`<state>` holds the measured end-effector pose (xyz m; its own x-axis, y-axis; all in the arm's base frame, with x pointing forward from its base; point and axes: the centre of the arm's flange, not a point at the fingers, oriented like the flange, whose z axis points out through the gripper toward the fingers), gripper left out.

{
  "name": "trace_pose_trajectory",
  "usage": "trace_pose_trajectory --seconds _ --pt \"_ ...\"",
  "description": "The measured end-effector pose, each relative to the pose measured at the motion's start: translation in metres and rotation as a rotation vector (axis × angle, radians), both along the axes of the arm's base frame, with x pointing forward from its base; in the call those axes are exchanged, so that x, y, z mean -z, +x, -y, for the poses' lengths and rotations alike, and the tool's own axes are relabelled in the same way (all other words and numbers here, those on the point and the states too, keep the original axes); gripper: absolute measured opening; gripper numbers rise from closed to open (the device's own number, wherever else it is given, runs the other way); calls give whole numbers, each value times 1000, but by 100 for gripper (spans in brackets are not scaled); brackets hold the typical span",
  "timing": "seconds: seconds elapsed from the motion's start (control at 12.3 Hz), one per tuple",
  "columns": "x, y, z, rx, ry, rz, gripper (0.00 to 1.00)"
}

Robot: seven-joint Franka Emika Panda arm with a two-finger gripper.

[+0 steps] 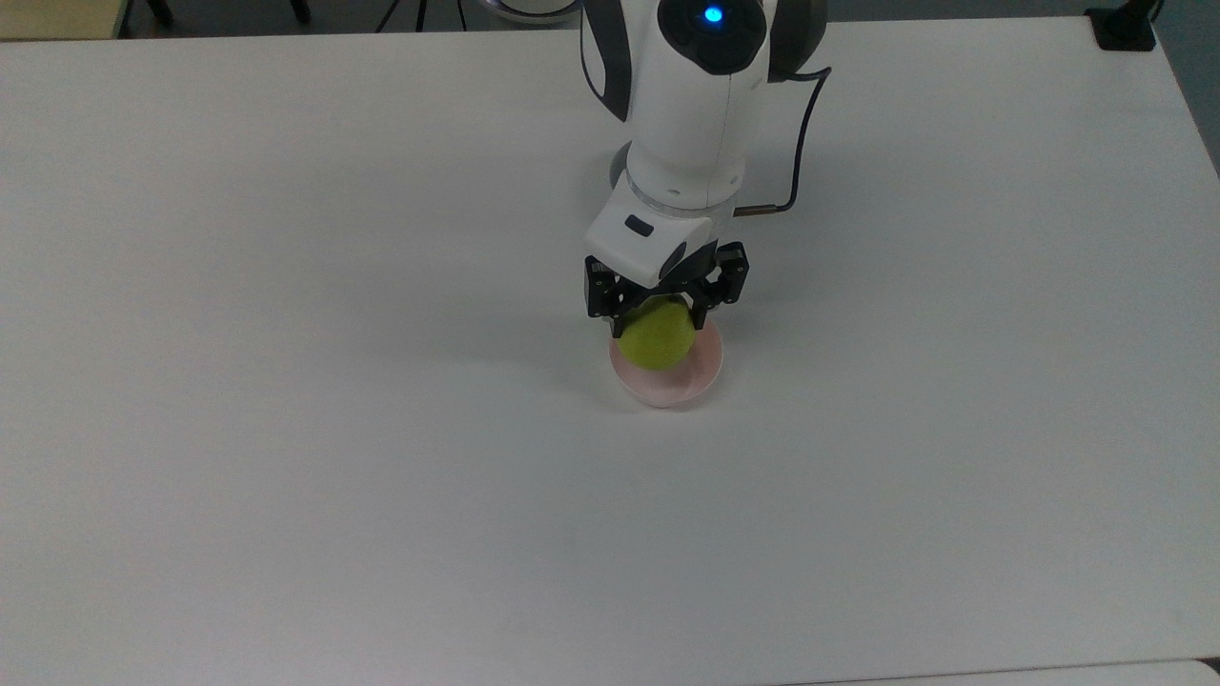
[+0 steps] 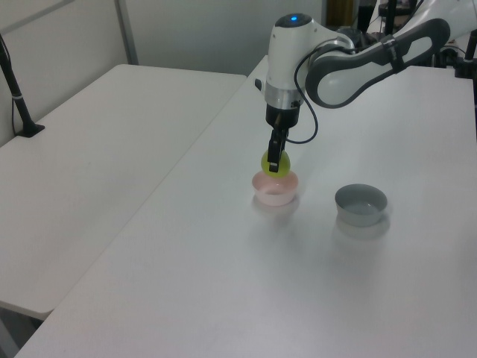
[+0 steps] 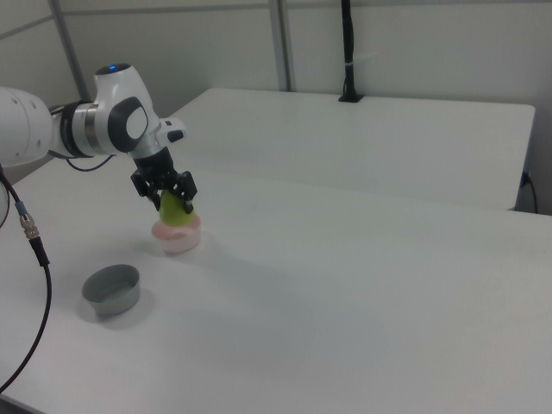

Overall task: Place the pear in the bowl
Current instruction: 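Lower the pear into the pink bowl and open the gripper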

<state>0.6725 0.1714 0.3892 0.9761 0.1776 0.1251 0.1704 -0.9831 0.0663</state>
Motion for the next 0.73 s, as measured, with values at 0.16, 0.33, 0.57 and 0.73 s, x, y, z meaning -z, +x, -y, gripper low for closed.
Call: trace_pose_trajectory --seconds 0.16,0.33,0.57,0.73 --pt "16 -2 -3 -5 -6 -25 82" --pt "22 -2 -5 -8 -9 -34 82" --pt "24 0 -5 -9 -5 -24 86" --pt "25 1 -6 11 1 -16 95"
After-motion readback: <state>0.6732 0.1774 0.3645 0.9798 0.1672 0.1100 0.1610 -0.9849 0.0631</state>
